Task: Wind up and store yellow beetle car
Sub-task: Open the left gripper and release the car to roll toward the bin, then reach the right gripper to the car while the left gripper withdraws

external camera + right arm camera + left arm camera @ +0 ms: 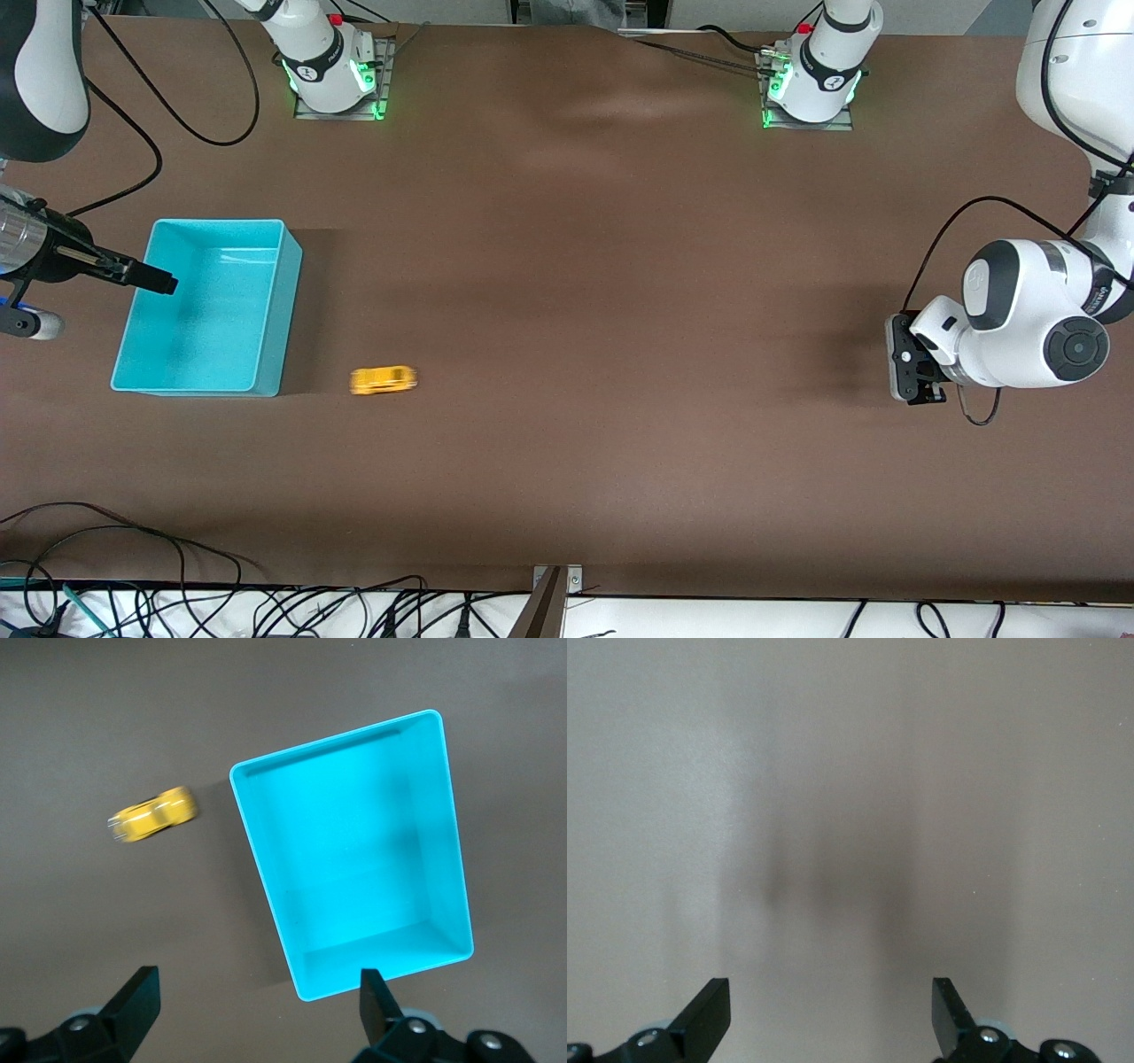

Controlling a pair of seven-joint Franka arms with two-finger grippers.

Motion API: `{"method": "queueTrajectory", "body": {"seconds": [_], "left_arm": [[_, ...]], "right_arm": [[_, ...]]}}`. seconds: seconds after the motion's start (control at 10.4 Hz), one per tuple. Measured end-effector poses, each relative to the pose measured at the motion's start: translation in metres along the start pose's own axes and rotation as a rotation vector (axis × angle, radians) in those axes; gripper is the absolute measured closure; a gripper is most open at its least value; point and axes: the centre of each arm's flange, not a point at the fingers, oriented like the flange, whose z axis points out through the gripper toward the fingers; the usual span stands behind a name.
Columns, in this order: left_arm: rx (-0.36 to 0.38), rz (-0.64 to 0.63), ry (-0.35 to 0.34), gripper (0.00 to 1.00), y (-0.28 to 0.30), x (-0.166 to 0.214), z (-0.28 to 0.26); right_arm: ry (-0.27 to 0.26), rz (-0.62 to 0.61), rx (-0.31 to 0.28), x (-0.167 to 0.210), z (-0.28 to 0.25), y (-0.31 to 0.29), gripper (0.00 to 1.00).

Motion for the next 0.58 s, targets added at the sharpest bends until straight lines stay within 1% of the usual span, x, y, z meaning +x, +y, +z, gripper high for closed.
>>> {"method": "queueTrajectory", "body": {"seconds": [0.38, 0.48, 0.58], "left_arm": [[0.0, -0.026, -0.001, 0.0, -0.001, 0.002, -0.004], [-0.009, -0.06, -0.002, 0.0, -0.001, 0.003, -0.01], [-0.015, -0.113, -0.003, 0.0, -0.002, 0.008, -0.023]], "right_arm": [[0.0, 0.0, 0.0, 0.0, 0.0, 0.0, 0.0], [-0.001, -0.01, 0.0, 0.0, 0.001, 0.0, 0.0], [-0.004, -0.054, -0.002, 0.002, 0.005, -0.003, 0.0]]}}
